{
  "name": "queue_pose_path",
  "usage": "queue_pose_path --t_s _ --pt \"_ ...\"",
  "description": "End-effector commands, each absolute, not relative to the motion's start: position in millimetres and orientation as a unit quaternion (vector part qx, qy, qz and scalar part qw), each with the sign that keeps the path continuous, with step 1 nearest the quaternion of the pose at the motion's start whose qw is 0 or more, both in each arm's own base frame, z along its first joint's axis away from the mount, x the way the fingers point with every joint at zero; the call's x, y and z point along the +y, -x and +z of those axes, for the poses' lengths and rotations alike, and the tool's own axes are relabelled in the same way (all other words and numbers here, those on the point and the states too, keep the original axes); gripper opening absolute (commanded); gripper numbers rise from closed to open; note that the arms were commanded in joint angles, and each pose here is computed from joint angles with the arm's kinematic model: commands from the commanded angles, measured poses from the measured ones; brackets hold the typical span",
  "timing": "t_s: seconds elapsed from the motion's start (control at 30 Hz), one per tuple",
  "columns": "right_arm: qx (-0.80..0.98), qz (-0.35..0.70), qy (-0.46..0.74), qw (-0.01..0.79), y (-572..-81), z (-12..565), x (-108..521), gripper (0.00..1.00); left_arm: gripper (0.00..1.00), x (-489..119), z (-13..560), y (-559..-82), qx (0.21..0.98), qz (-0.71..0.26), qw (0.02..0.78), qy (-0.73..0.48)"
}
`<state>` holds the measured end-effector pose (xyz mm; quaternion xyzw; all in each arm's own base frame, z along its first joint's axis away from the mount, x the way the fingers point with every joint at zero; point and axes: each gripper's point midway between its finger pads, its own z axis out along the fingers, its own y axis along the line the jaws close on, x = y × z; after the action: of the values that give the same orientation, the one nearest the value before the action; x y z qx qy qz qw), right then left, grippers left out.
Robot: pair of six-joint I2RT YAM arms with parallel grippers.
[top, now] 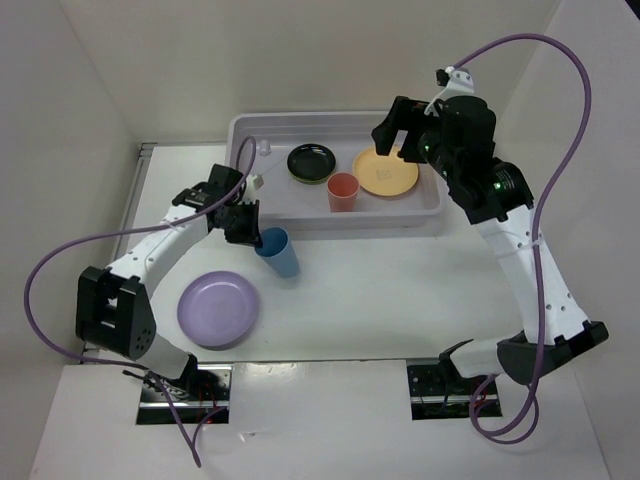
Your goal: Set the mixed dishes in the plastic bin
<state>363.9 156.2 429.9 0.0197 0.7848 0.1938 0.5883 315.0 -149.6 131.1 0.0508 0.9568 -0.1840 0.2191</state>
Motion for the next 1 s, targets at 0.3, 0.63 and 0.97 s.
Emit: queue_pose_path --t_s 0.3,0.63,0.97 --pt "0.734 0.228 -0.002 0.640 -328 480 149 0.95 0.00 -160 283 -392 0.913 -0.171 0.365 -0.068" --pt "0.722 0.234 -0.003 0.652 -310 490 141 0.95 0.00 -174 267 -462 0.918 -0.152 0.361 -0.055" --pt "0.728 0.225 -0.002 0.648 -319 482 143 0.96 0.00 -191 200 -492 0.939 -0.147 0.307 -0.050"
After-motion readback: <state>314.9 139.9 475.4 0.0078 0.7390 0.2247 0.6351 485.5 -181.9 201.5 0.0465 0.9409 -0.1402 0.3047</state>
